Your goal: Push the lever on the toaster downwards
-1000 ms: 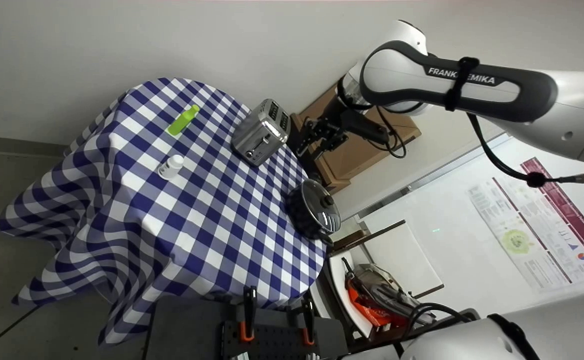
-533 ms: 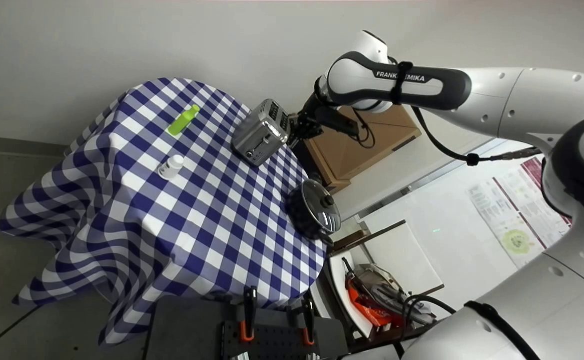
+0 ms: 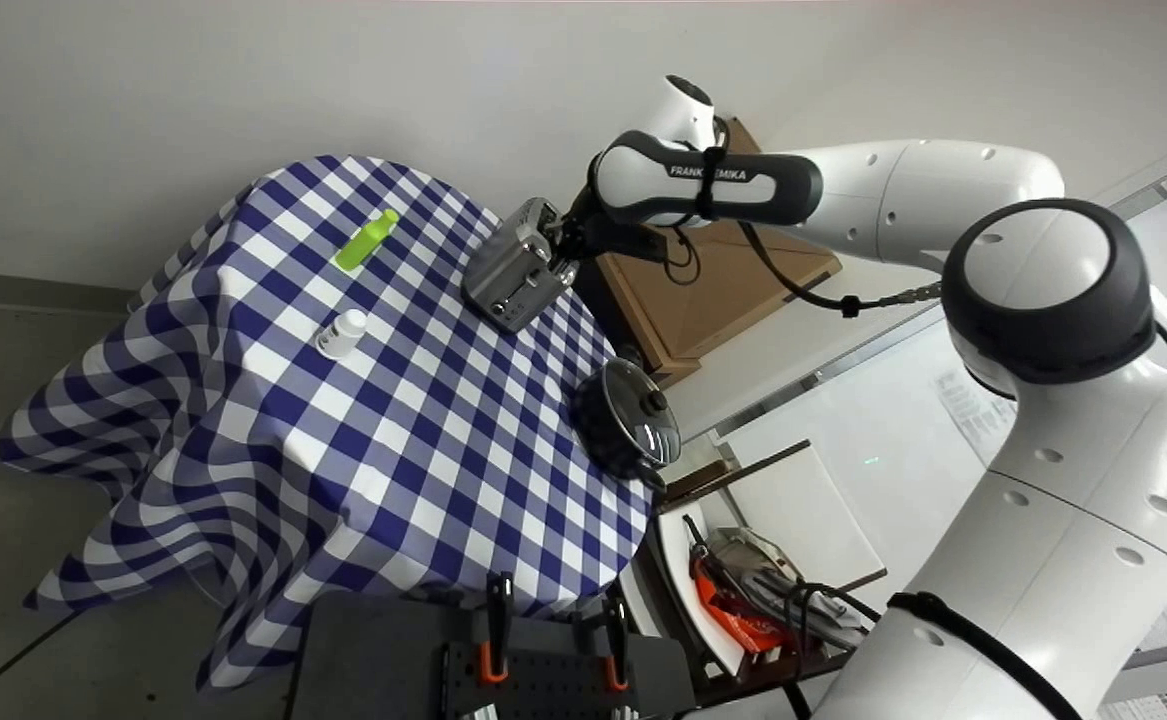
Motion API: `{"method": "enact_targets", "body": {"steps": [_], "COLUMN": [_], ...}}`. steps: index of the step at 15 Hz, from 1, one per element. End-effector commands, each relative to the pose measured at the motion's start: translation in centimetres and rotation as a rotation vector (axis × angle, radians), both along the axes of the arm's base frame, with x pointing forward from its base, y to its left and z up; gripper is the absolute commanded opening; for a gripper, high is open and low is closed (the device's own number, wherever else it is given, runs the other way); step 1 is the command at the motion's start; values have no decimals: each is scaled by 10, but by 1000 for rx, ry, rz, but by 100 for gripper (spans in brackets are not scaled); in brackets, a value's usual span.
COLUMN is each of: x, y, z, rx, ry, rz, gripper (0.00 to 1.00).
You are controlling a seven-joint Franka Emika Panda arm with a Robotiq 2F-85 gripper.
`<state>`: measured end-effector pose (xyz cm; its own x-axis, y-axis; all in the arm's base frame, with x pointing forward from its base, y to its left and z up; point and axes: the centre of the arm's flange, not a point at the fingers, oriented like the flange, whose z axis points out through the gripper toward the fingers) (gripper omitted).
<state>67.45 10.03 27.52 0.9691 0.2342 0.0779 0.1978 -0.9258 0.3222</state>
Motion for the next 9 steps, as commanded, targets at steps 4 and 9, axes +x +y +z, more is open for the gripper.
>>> {"method": "enact_targets", "body": {"steps": [4, 9], "x": [44, 59], "y": [3, -3], "z": [-36, -48], "rx": [-15, -28], "ry": [-53, -68], "rz": [29, 29], "gripper": [0, 0]}}
